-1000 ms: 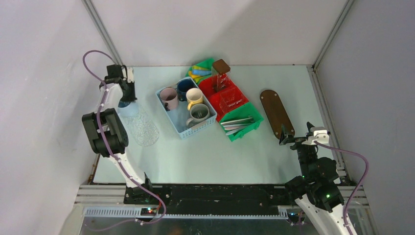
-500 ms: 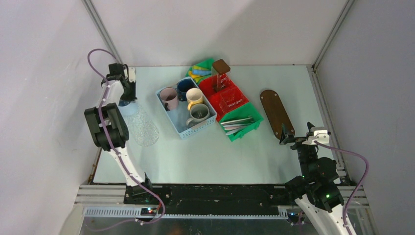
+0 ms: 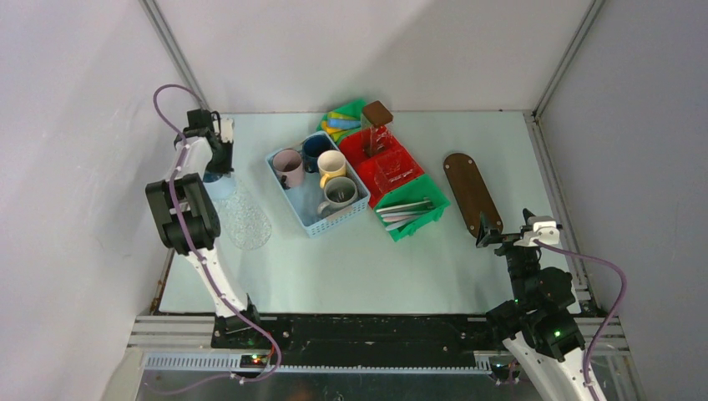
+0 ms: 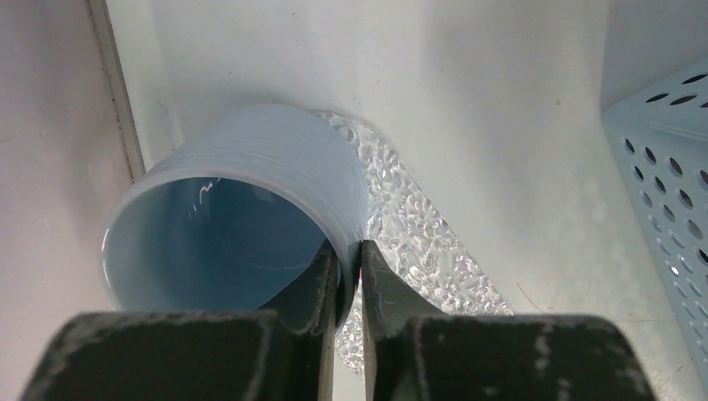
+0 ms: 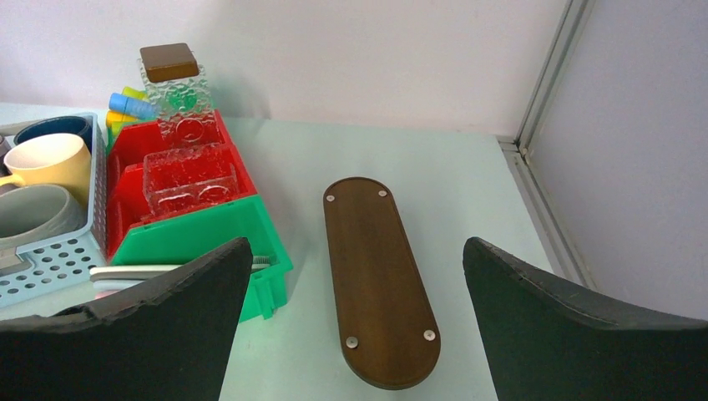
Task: Prepare toiletry sets of a toothbrush and toothpaste on the tray
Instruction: Move the cup to the tray.
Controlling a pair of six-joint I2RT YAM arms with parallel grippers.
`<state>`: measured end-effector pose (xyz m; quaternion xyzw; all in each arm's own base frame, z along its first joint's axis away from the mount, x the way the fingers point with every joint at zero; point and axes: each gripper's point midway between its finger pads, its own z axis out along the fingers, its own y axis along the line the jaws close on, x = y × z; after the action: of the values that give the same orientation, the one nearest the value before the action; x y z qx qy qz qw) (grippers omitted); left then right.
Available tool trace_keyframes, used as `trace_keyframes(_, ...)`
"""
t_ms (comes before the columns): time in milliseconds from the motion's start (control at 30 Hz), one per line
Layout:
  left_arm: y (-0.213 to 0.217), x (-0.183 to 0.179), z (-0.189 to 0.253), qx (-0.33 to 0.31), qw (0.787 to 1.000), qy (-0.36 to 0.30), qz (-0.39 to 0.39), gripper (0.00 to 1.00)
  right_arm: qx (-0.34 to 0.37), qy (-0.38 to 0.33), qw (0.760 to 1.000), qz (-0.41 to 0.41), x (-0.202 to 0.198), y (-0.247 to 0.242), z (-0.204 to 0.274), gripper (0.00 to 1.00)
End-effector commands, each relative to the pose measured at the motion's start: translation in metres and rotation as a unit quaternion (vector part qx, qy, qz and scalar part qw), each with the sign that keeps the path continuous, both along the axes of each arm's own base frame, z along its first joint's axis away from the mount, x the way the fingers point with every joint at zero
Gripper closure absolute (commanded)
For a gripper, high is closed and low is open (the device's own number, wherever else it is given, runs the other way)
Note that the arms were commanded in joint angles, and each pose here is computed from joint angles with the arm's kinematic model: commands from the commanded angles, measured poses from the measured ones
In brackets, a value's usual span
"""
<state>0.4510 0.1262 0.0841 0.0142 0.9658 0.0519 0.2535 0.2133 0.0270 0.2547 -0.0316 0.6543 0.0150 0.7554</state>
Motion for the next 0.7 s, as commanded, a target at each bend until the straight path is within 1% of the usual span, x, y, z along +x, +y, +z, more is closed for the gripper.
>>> trace_keyframes(0, 0.013, 0.022, 0.030, 0.032, 0.998, -0.049, -0.012, 0.80, 0.019, -0.063, 0.998, 0.001, -0.015, -0.007, 0.026, 0.00)
trace_keyframes(67, 0.013, 0.022, 0.032, 0.033, 0.998, -0.052, -0.011, 0.75, 0.020, -0.063, 0.998, 0.002, -0.015, -0.006, 0.026, 0.00)
trace_keyframes(300, 0.011, 0.021, 0.041, 0.030, 0.997, -0.068, -0.005, 0.72, 0.020, -0.066, 0.998, 0.005, -0.016, -0.006, 0.028, 0.00)
trace_keyframes(367, 0.012, 0.020, 0.043, 0.034, 0.997, -0.071, 0.001, 0.66, 0.021, -0.068, 0.997, 0.007, -0.016, -0.005, 0.028, 0.00)
trace_keyframes(400, 0.014, 0.019, 0.047, 0.037, 0.997, -0.074, 0.005, 0.59, 0.020, -0.068, 0.997, 0.007, -0.016, -0.005, 0.029, 0.00)
trace_keyframes(433, 0.014, 0.019, 0.050, 0.037, 0.996, -0.077, 0.008, 0.55, 0.021, -0.068, 0.997, 0.007, -0.016, -0.005, 0.029, 0.00)
trace_keyframes(500, 0.013, 0.018, 0.060, 0.036, 0.995, -0.090, 0.015, 0.41, 0.023, -0.070, 0.997, 0.008, -0.017, -0.005, 0.030, 0.00)
trace_keyframes(567, 0.012, 0.018, 0.072, 0.034, 0.993, -0.107, 0.024, 0.32, 0.023, -0.069, 0.997, 0.010, -0.017, -0.005, 0.030, 0.00)
trace_keyframes(667, 0.013, 0.014, 0.098, 0.040, 0.989, -0.134, 0.054, 0.25, 0.024, -0.070, 0.997, 0.014, -0.018, -0.004, 0.032, 0.00)
